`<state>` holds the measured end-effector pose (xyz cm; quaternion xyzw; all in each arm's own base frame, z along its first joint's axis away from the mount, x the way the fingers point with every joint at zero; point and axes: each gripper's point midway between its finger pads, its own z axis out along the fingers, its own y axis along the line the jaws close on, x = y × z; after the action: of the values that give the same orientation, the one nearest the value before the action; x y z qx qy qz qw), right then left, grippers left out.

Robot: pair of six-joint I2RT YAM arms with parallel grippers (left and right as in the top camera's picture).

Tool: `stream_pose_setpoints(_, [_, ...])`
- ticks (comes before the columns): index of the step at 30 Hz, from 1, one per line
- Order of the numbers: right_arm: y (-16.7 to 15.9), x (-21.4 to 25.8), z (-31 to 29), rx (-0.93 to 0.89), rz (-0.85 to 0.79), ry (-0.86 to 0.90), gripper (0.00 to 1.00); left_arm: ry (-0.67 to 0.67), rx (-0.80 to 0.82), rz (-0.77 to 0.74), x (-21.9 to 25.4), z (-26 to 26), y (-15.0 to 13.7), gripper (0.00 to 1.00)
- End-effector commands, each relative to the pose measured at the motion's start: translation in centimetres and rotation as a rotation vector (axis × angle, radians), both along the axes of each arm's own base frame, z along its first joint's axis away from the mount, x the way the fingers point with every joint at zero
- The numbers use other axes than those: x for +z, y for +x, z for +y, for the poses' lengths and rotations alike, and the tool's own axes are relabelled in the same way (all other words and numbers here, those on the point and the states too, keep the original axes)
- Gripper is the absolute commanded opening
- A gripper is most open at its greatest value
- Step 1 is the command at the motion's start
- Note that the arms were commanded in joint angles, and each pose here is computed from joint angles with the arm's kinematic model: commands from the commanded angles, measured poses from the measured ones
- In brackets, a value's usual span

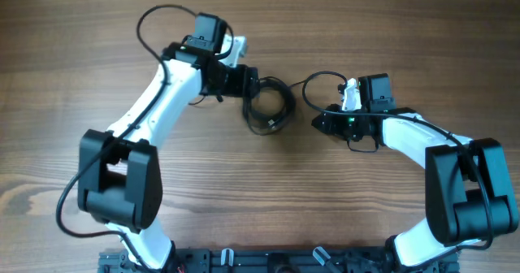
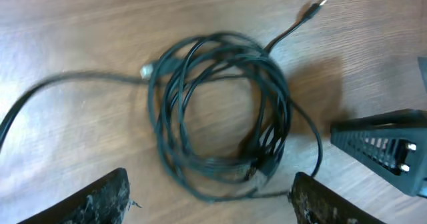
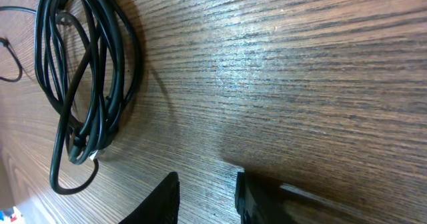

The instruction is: Untangle cables

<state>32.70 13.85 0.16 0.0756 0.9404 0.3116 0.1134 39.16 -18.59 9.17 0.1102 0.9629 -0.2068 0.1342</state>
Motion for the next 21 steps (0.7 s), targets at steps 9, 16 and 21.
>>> stream_pose_setpoints(9, [-0.7,-1.3,-0.5,-0.009,0.038,-0.042,0.36,0.213,-0.122,-0.186,-7.3,-3.6,4.2,0.5])
stream_pose_setpoints(16, [-0.8,-1.3,-0.6,-0.008,0.043,-0.042,0.39,0.265,-0.14,-0.045,-10.4,-2.2,0.9,0.12])
stream_pose_setpoints(21, [-1.5,0.3,1.4,0.149,-0.024,0.057,0.5,0.245,-0.131,-0.083,-6.7,-2.3,0.8,0.04])
